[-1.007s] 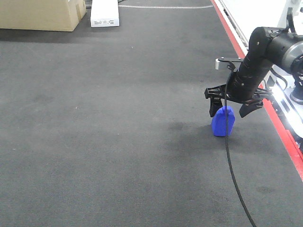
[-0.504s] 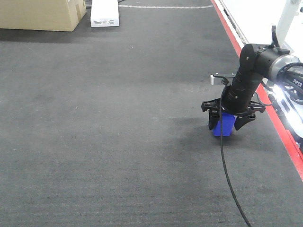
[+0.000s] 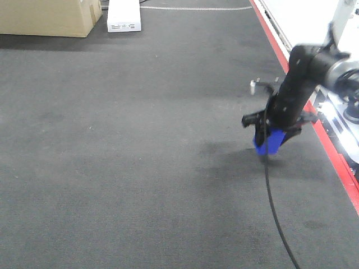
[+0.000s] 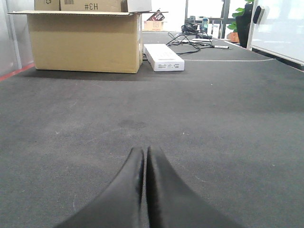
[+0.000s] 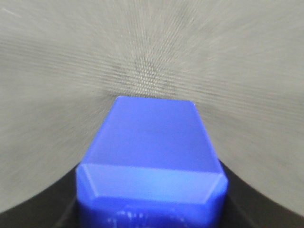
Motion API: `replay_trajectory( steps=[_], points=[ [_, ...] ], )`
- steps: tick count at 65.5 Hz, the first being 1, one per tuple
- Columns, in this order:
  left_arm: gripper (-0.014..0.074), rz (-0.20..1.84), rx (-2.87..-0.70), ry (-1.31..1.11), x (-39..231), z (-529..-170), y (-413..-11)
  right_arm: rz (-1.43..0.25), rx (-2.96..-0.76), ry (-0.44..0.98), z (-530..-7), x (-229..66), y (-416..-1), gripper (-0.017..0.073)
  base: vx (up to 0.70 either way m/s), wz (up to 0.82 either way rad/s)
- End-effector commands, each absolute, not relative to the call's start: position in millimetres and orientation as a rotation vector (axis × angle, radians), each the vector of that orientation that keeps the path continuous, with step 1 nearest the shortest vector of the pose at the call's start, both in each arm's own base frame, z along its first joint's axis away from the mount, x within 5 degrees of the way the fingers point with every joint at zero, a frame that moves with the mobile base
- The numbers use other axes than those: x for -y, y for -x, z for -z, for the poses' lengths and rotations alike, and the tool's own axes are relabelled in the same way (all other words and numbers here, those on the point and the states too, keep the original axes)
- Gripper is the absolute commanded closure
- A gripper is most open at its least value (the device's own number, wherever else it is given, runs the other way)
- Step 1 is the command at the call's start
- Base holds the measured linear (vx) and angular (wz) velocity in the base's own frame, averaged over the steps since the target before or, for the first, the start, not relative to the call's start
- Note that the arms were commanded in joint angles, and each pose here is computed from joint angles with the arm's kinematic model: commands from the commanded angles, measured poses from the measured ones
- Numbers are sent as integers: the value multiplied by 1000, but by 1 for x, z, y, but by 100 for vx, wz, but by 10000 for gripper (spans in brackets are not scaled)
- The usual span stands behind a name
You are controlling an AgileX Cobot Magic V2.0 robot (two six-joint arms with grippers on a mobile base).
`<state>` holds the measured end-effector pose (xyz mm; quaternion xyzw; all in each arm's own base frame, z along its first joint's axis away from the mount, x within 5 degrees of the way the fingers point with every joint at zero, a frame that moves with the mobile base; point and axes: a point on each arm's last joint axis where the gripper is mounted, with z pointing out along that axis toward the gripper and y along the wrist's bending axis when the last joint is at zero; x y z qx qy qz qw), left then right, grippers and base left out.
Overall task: Pour parts from conveyor to right shelf
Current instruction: 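Close the right gripper on the blue block and lift it, then carry the blue block in the right gripper away from the conveyor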
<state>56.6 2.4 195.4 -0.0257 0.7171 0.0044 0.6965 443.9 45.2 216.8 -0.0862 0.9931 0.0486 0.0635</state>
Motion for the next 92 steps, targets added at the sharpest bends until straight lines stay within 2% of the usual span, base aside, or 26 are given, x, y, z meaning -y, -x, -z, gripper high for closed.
replay_trajectory(
  steps=[1, 11, 20, 37, 56, 66, 72, 78, 92],
  points=[
    [600, 7, -1494, 61, -2, -209, -55, -121, -2914, 282, -275, -42, -421, 565, 0, 0],
    [600, 7, -1494, 61, -2, -209, -55, -91, -2796, 266, -303, -36, -378, 564, 0, 0],
    [600, 7, -1494, 61, -2, -209, -55, -76, -2633, 234, -313, -30, -317, 564, 0, 0],
    [600, 7, -1494, 61, -2, -209, -55, -31, -2055, 173, -343, -17, -188, 564, 0, 0],
    [600, 7, -1494, 61, -2, -209, -55, 66, -1718, 149, -342, -3, -82, 564, 0, 0],
    [600, 7, -1494, 61, -2, -209, -55, 81, -1570, 123, -320, 2, -30, 564, 0, 0],
    [600, 7, -1494, 61, -2, -209, -55, 74, -1605, 85, -298, 6, -12, 564, 0, 0],
    [600, 7, -1495, 61, -2, -209, -55, 92, -1726, 90, -287, 7, -16, 564, 0, 0],
    [600, 7, -1494, 61, -2, -209, -55, 114, -1714, 120, -291, 6, -24, 564, 0, 0]
  ],
)
